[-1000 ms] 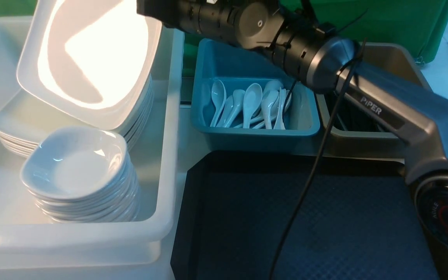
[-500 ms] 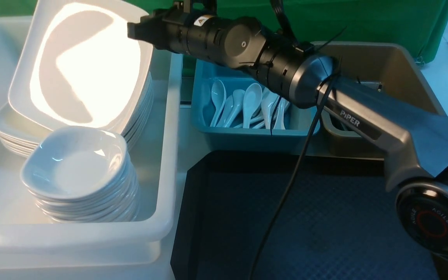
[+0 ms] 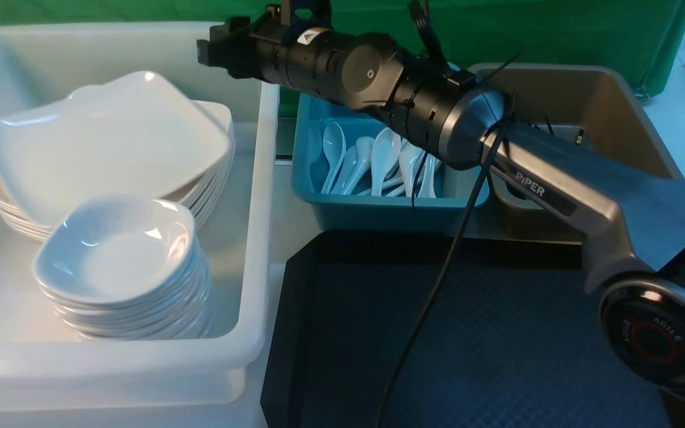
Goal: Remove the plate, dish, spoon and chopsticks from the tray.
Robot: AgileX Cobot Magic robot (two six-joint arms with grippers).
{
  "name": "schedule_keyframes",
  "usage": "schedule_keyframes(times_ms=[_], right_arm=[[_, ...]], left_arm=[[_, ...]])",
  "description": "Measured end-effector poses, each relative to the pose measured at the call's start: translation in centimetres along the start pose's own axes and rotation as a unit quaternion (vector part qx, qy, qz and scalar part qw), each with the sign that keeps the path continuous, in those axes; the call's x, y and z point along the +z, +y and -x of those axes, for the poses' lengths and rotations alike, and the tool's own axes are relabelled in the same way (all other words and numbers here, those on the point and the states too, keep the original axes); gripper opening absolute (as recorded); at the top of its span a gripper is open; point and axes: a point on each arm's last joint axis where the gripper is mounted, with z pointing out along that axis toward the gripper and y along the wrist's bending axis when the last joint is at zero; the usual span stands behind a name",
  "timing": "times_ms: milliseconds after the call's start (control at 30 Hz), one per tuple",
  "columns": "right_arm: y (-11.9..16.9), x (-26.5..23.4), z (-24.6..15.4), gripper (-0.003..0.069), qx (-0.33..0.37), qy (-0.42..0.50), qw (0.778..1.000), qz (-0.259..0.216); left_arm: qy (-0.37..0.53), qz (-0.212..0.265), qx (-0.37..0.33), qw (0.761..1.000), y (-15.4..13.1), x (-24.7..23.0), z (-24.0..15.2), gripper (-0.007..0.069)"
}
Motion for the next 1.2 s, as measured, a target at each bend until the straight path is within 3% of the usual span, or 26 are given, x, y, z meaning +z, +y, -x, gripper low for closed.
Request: schedule_keyframes(times_ms=[233, 333, 400, 500, 567, 767, 867, 1000, 1200], right_arm=[[0.2, -0.1, -0.2, 0.0295, -0.019, 0.014, 1.0, 0.007], [0.4, -0.7, 0.1, 0.0237, -0.049, 0.05, 0.997, 0.027], [0.6, -2.6, 1.7, 0.012, -0.087, 0.101, 0.99, 0.051], [0.5, -5.7, 4.8, 0.0045, -0.126, 0.139, 0.981, 0.054], [0.3, -7.3, 6.3, 0.0035, -0.139, 0.155, 0.977, 0.044], [-2.5, -16.0, 12.1, 0.0027, -0.178, 0.24, 0.953, -0.059], [-3.1, -18.5, 13.5, 0.0026, -0.177, 0.249, 0.949, -0.077], [-4.4, -22.5, 15.3, 0.0026, -0.168, 0.275, 0.941, -0.104], [-4.9, -23.9, 15.4, 0.0028, -0.178, 0.305, 0.93, -0.106]], left_arm=[[-0.001, 0.001, -0.003, 1.0, 0.0, 0.0, 0.0, 0.0017], [0.0, 0.007, -0.011, 1.0, 0.1, 0.0, 0.0, 0.0017], [0.01, 0.032, -0.025, 0.999, 0.6, 0.6, 0.2, 0.0017], [0.042, 0.066, -0.03, 0.997, 1.4, 2.6, 0.6, 0.0017], [0.056, 0.072, -0.032, 0.995, 1.6, 3.4, 0.8, 0.0017], [0.107, 0.097, -0.034, 0.989, 2.4, 8.4, 3.4, 0.0017], [0.108, 0.109, -0.042, 0.987, 2.9, 9.4, 4.6, 0.0017], [0.133, 0.127, -0.106, 0.977, 6.1, 12.4, 5.7, 0.0017], [0.173, 0.133, -0.159, 0.963, 10.5, 16.9, 4.6, 0.0017]])
